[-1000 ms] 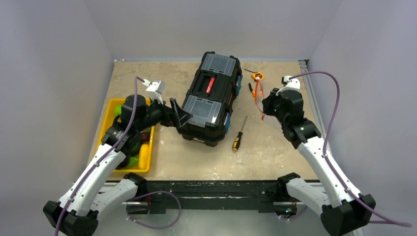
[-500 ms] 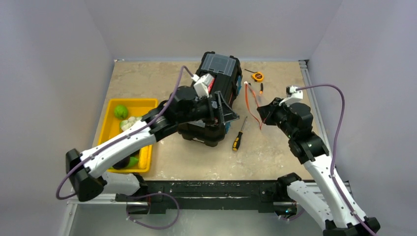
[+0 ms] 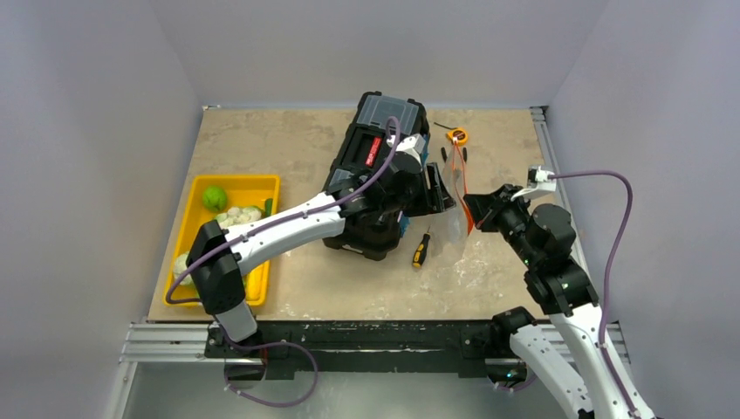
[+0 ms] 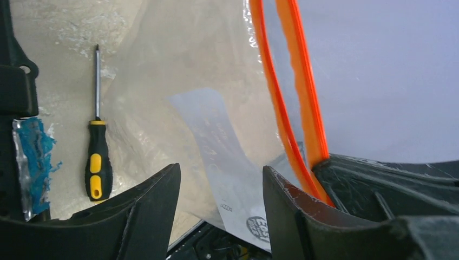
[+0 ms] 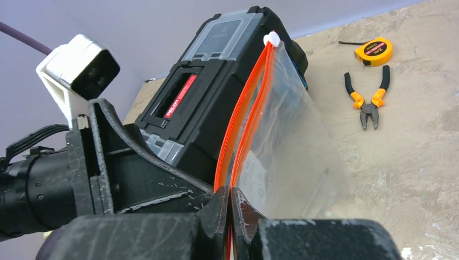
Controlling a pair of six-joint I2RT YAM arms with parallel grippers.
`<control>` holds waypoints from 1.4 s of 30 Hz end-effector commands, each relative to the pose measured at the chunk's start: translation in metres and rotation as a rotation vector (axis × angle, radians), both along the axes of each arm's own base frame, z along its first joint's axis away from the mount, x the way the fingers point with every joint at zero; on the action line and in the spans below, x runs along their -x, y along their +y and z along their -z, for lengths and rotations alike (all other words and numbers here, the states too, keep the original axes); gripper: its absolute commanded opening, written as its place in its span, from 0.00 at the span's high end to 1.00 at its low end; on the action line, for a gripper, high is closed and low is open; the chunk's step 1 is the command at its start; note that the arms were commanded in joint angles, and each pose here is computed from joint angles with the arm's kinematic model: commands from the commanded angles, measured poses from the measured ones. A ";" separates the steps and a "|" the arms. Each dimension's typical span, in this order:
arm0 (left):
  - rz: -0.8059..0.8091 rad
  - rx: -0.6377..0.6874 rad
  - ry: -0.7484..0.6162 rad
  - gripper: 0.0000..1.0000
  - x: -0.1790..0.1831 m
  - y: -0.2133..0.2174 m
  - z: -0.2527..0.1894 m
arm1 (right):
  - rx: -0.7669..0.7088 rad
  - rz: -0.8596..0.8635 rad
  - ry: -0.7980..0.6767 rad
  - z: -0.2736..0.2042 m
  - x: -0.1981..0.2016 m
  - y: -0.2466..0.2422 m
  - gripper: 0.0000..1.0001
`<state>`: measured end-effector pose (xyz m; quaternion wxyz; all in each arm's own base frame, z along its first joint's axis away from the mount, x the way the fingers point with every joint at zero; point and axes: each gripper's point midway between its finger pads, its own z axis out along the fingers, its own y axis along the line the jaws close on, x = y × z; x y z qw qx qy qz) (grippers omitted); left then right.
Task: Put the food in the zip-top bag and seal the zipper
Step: Open the zipper of the food storage bag at the center of the board.
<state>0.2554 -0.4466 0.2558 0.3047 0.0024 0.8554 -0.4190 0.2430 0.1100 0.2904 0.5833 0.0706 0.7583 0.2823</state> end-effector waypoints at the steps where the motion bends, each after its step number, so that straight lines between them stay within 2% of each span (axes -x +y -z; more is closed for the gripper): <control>1: -0.053 0.015 -0.070 0.44 -0.013 -0.002 -0.021 | 0.014 0.007 -0.023 -0.008 0.002 -0.003 1.00; 9: -0.010 -0.032 -0.184 0.29 0.011 0.006 -0.038 | 0.045 0.011 -0.020 -0.003 0.005 -0.006 1.00; 16: -0.036 -0.022 -0.277 0.24 0.007 0.015 -0.068 | 0.054 -0.013 -0.014 -0.001 0.008 -0.004 1.00; 19: -0.032 -0.032 -0.285 0.19 0.005 0.012 -0.072 | 0.054 -0.018 -0.010 0.000 0.010 -0.004 1.00; 23: -0.011 -0.047 -0.291 0.19 0.001 0.001 -0.070 | 0.049 -0.026 -0.010 0.000 0.013 -0.003 1.00; 25: -0.013 -0.069 -0.299 0.20 -0.003 0.000 -0.069 | 0.051 -0.028 -0.001 0.001 0.013 -0.002 1.00; 30: -0.023 -0.131 -0.312 0.32 -0.010 0.000 -0.057 | 0.048 -0.022 -0.005 -0.001 0.016 -0.004 1.00; 36: -0.001 -0.198 -0.306 0.33 -0.014 -0.005 -0.043 | 0.057 -0.022 0.000 0.001 0.016 -0.005 1.00; 42: 0.006 -0.233 -0.297 0.46 -0.016 -0.008 -0.028 | 0.059 -0.023 -0.004 -0.002 0.018 -0.005 1.00</control>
